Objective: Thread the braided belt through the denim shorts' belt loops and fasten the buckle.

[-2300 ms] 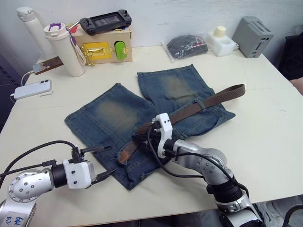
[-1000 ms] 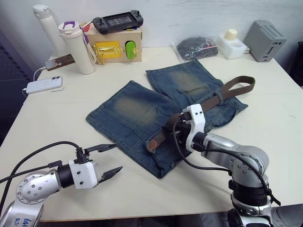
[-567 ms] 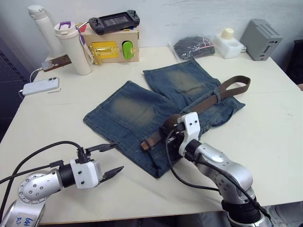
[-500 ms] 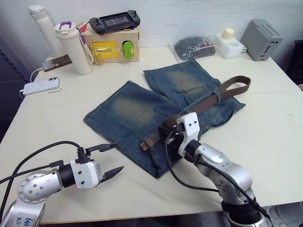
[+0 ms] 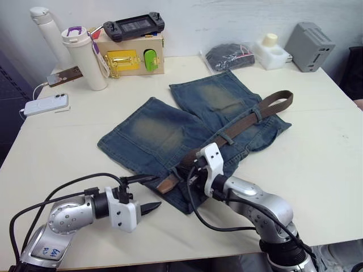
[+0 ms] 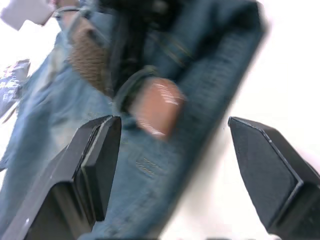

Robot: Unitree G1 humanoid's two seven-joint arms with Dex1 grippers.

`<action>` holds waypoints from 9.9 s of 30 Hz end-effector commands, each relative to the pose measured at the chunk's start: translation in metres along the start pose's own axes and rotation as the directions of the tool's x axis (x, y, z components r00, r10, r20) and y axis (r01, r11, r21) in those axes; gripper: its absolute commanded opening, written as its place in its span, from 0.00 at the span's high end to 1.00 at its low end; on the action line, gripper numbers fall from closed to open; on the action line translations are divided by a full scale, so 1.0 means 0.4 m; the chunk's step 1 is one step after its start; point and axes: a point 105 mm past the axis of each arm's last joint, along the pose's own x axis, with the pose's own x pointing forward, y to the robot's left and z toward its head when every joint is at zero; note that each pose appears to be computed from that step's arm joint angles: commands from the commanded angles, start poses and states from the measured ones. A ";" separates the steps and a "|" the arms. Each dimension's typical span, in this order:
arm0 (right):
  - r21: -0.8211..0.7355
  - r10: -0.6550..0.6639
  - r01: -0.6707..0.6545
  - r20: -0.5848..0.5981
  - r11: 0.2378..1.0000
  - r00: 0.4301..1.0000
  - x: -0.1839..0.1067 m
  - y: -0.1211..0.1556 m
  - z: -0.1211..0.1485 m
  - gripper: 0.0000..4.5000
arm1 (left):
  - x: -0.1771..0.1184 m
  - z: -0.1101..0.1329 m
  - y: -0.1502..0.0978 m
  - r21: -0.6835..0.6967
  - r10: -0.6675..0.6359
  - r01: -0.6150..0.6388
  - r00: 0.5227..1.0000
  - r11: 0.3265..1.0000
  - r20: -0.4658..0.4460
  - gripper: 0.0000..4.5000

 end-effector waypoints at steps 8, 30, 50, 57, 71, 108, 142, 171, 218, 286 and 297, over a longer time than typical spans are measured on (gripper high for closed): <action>0.038 0.017 -0.017 -0.016 0.999 1.000 0.006 0.014 -0.007 1.00 | 0.017 0.016 0.041 0.098 0.107 -0.112 0.993 0.989 0.054 0.16; 0.124 0.022 -0.026 0.027 0.992 0.999 -0.032 -0.012 0.040 0.53 | 0.027 0.016 0.035 0.149 0.107 -0.114 0.993 0.982 0.052 1.00; -0.260 -0.118 0.054 -0.237 0.964 0.964 -0.174 -0.165 -0.021 0.98 | 0.022 0.005 0.025 0.146 0.114 -0.123 0.991 0.982 0.065 1.00; -0.182 -0.110 0.061 -0.273 0.981 0.956 -0.163 -0.158 -0.059 0.98 | -0.092 -0.042 -0.049 0.189 -0.061 0.064 0.998 0.980 -0.022 1.00; -0.144 -0.084 0.049 -0.252 0.988 0.964 -0.126 -0.134 -0.067 0.98 | -0.539 -0.137 -0.203 -0.066 -0.617 0.629 0.727 0.774 -0.301 1.00; -0.626 -0.195 0.014 -0.221 0.779 0.956 -0.356 -0.346 0.171 0.01 | -0.017 0.140 0.104 -0.388 -0.154 0.274 0.937 0.880 0.314 0.00; -0.875 -0.359 -0.384 -0.474 0.295 0.804 -0.359 -0.542 0.065 1.00 | 0.086 -0.097 0.049 -0.108 -0.289 0.278 0.953 0.954 -0.095 0.97; -0.745 -0.301 -0.303 -0.555 0.595 0.775 -0.363 -0.343 -0.073 1.00 | -0.013 -0.203 0.083 0.030 -0.220 0.234 0.945 0.972 -0.242 0.97; -0.482 -0.266 0.299 0.138 0.823 0.954 -0.287 -0.318 0.260 0.55 | -0.143 -0.036 0.267 -0.745 0.579 -0.548 0.770 0.382 -0.269 0.14; -0.355 -0.082 -0.042 -0.326 0.934 0.942 -0.375 -0.489 0.266 0.55 | 0.036 -0.160 0.334 -0.853 0.022 0.016 0.999 0.521 0.033 0.14; -0.183 0.003 -0.088 -0.421 0.979 0.907 -0.386 -0.505 0.207 0.55 | 0.090 -0.199 0.325 -0.896 -0.085 0.158 0.987 0.414 0.135 0.14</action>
